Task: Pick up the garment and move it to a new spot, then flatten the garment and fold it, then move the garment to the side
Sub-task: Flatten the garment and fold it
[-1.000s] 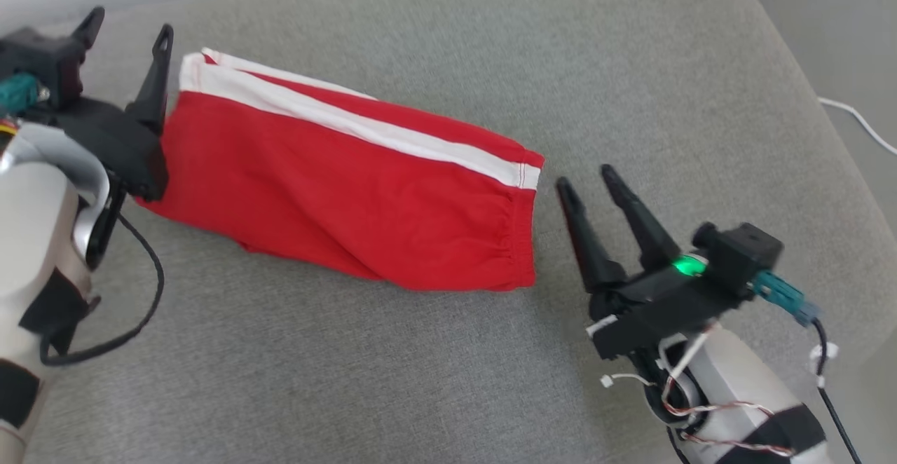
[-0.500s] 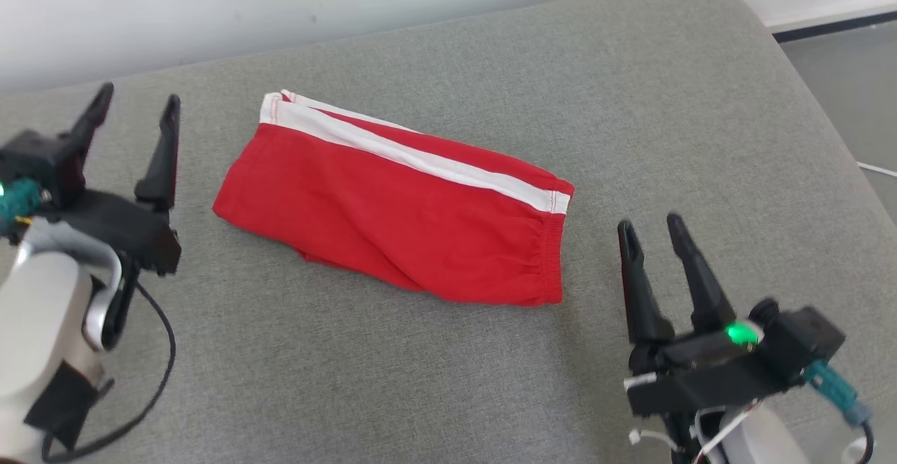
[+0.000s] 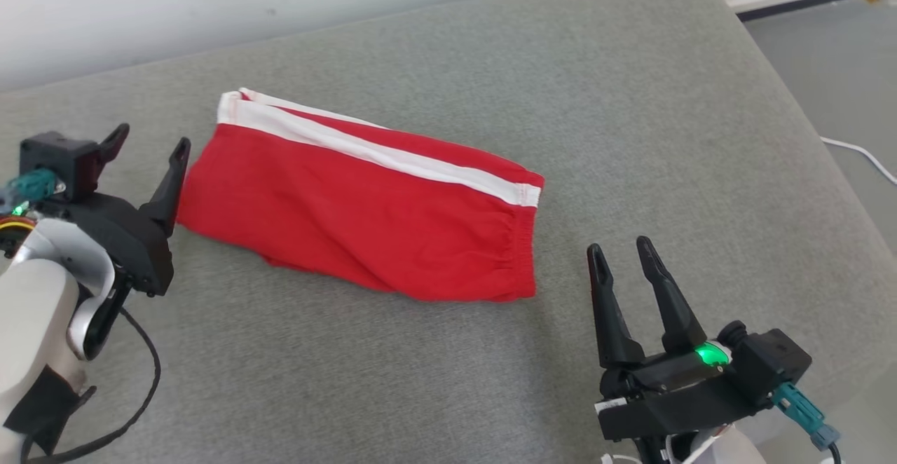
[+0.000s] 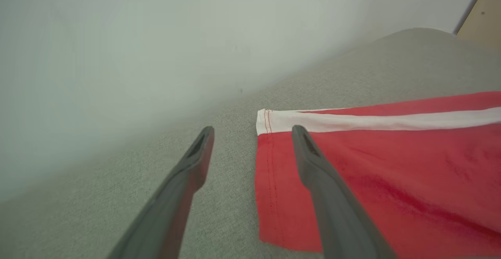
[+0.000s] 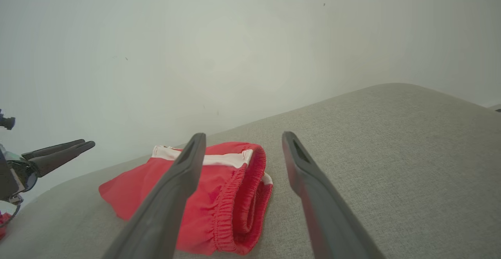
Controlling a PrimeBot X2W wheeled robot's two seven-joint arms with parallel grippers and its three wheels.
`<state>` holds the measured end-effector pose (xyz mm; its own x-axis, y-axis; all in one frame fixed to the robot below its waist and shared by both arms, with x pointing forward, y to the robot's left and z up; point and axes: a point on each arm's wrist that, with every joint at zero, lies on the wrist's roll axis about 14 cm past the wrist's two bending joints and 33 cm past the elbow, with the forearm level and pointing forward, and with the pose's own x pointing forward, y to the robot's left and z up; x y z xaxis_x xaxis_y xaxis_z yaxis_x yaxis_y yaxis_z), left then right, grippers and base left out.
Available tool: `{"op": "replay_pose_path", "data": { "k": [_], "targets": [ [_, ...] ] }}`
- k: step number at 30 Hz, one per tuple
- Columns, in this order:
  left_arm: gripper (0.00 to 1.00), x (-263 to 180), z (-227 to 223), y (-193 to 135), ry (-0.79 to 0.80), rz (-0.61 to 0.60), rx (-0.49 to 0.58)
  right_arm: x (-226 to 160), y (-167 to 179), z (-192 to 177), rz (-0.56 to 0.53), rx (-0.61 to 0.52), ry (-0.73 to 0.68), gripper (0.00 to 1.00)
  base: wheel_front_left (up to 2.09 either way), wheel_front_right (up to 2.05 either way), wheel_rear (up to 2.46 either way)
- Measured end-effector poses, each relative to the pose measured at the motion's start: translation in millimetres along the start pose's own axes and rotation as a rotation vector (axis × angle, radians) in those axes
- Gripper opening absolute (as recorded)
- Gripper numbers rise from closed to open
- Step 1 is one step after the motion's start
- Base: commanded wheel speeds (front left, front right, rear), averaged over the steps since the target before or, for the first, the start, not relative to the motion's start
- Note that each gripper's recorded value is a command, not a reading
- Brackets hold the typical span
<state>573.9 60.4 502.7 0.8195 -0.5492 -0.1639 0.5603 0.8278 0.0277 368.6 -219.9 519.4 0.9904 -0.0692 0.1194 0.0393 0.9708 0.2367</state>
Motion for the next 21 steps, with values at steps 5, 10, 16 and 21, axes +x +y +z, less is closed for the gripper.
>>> {"op": "replay_pose_path", "data": {
  "k": [5, 10, 16, 21],
  "targets": [
    [1.0, 15, -32, -9, 0.159, -0.04, 0.0, -1, -7, -3, -0.029, -0.007, 0.011, 1.0, 0.0, 0.0, 0.0],
    [1.0, 21, -71, -15, 0.327, -0.066, -0.01, -5, -15, -7, -0.061, -0.014, 0.027, 1.0, 0.0, 0.0, 0.0],
    [1.0, 27, -93, -23, 0.414, -0.094, -0.011, -5, -23, -9, -0.088, -0.025, 0.038, 1.0, 0.0, 0.0, 0.0],
    [1.0, 29, -99, -24, 0.452, -0.097, -0.032, -2, -22, -11, -0.085, -0.03, 0.042, 1.0, 0.0, 0.0, 0.0]
  ]
}}
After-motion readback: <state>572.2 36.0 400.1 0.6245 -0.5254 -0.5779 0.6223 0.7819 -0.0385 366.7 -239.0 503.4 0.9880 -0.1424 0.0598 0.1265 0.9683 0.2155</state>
